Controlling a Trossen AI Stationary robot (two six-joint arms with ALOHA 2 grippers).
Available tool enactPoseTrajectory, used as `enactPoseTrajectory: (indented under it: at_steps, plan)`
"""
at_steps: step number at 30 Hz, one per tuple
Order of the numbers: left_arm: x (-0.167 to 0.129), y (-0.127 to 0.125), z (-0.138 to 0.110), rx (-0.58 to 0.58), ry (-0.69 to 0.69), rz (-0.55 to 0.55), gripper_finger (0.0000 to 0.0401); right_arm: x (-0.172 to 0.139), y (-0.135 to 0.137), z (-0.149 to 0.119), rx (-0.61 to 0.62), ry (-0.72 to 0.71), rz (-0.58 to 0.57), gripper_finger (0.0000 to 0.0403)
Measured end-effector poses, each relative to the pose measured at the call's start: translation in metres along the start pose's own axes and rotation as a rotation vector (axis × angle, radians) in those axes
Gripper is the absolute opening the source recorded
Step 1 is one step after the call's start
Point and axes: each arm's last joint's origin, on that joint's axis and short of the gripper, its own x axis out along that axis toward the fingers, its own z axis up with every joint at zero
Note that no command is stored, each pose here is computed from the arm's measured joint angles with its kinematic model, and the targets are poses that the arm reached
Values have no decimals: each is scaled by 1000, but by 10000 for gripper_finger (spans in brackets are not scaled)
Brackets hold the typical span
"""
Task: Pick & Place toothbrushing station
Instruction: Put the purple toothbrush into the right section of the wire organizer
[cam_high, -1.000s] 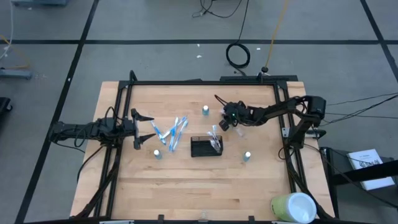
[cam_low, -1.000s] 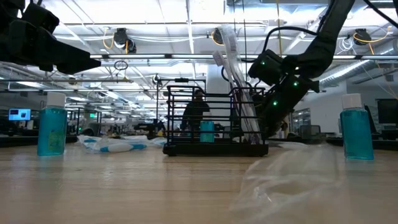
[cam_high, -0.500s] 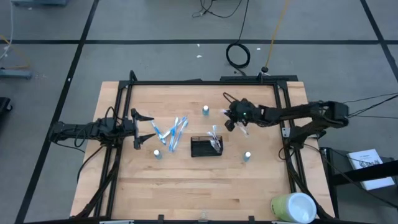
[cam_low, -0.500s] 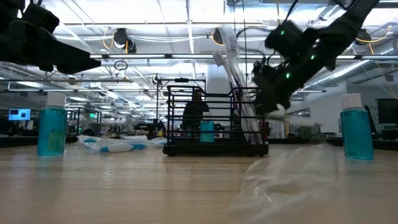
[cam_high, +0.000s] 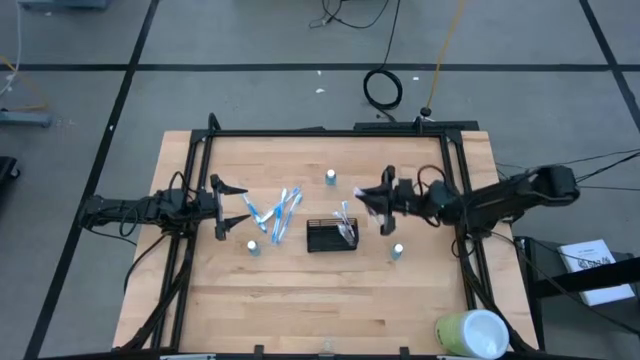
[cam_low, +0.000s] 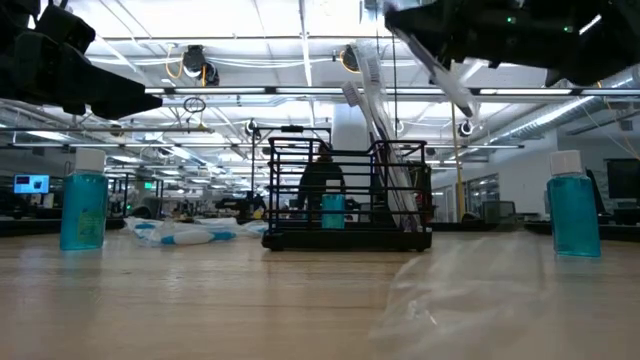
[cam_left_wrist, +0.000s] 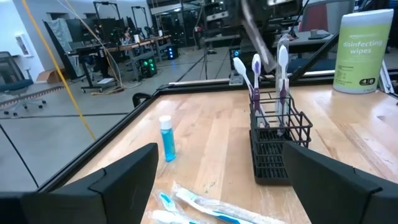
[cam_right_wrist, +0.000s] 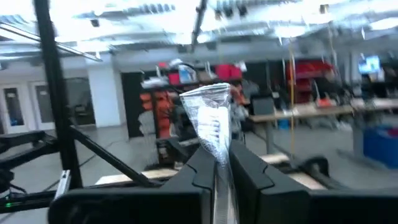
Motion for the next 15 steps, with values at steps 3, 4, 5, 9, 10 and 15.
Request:
enactPoseTrajectory:
  at_steps: [3, 4, 5, 9, 10, 15]
  plan:
    - [0, 0, 0, 0, 0, 0, 351, 4, 10, -9, -51, -60, 40, 14]
    - [0, 0, 0, 0, -1, 0, 351, 6, 12, -12, -66, -77, 47, 14]
    - [0, 0, 0, 0, -1, 0, 351, 9, 13, -16, -78, -87, 50, 14]
    - [0, 0, 0, 0, 0, 0, 351, 23, 15, -32, -86, -101, 53, 14]
    - [0, 0, 0, 0, -1, 0, 351, 27, 16, -35, -87, -93, 53, 14]
    - [0, 0, 0, 0, 0, 0, 351, 50, 19, -44, -119, -97, 53, 14]
